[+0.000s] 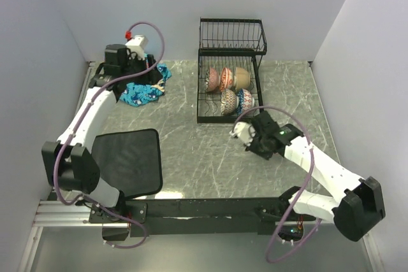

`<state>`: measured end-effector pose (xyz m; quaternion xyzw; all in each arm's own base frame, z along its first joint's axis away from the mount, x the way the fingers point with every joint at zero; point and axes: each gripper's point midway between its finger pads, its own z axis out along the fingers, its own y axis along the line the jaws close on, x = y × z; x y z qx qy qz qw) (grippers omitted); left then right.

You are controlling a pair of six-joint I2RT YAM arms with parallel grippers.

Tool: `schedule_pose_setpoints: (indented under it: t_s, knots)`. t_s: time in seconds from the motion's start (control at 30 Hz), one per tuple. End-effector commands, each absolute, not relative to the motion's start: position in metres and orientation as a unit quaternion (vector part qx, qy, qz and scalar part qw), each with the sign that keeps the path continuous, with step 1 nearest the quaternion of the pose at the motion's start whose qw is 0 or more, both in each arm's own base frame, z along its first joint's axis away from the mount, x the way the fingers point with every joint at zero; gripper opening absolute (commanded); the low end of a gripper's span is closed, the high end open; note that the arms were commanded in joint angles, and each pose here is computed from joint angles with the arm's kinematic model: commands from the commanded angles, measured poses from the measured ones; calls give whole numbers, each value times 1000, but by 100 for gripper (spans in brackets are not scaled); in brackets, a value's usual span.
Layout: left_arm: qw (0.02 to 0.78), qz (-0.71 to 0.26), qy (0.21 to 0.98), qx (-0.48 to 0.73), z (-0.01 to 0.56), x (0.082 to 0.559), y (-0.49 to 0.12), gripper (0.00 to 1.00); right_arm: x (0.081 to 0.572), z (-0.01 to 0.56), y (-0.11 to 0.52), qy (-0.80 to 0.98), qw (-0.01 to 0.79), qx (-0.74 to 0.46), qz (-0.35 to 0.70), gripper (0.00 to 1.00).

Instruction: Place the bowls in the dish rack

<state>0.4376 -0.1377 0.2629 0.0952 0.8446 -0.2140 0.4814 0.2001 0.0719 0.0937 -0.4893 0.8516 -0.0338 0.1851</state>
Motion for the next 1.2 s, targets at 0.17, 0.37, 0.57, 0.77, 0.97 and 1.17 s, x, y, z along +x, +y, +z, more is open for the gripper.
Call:
schedule_pose_setpoints:
  t_s: [0.17,0.37,0.57,0.77,0.97,1.17]
  knots:
    - [530,-198,813,139,295,396,-112,62,195,102,186,660,243,-711,17,0]
    - [541,-173,811,139,298,373,-98,63,198,85,231,583,240,-776,21,0]
    - [544,-169,813,121,298,359,-81,63,200,73,247,532,238,-813,6,0]
    - [544,-179,810,124,299,354,-79,64,200,73,246,526,238,-816,-7,30]
    - [541,-231,787,188,312,349,-103,64,197,93,241,551,265,-791,-1,48]
    - [522,-266,746,318,316,334,-142,61,190,121,211,605,277,-747,1,52]
